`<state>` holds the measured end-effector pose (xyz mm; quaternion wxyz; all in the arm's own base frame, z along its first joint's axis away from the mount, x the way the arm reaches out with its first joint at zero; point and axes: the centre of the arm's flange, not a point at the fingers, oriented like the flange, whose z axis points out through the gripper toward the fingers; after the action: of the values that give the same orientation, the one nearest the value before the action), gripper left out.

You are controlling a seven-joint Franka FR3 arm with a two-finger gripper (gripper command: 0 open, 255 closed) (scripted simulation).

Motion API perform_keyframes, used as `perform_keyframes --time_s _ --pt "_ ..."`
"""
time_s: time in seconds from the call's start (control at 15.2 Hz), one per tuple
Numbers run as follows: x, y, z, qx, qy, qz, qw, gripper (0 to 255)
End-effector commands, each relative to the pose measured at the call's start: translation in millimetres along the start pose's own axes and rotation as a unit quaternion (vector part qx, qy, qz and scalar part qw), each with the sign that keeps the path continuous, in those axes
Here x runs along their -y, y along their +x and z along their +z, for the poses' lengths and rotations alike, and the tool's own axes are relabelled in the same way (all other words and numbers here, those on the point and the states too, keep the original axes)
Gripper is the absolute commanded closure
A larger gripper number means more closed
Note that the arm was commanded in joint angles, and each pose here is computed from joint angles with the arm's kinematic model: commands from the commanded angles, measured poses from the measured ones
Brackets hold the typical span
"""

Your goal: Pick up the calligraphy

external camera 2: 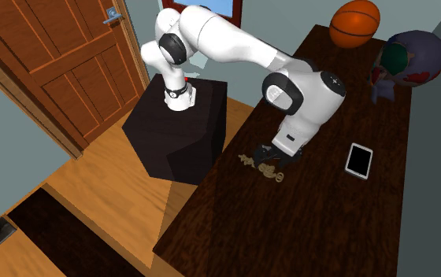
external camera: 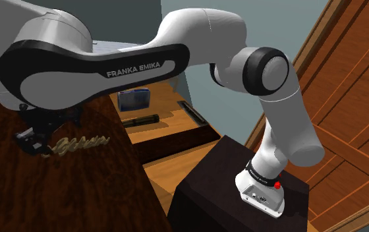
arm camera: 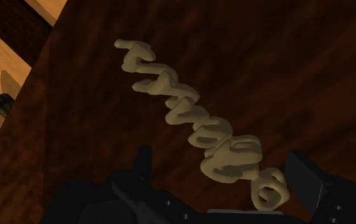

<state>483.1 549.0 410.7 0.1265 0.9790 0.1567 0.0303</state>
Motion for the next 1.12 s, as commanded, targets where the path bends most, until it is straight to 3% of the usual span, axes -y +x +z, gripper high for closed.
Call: perform_keyframes --time_s 0.0,0.26,0.33,1.06 --pt "4.7 -0.1 10.3 0.000 0.000 0.000 1.0000 0" --pt "8.2 -0.3 23.4 0.000 0.000 0.000 1.0000 0" --pt "8.4 -0.1 23.3 0.000 0.000 0.000 1.0000 255" --pt "5.5 -0.1 13.2 0.000 0.000 0.000 1.0000 255"
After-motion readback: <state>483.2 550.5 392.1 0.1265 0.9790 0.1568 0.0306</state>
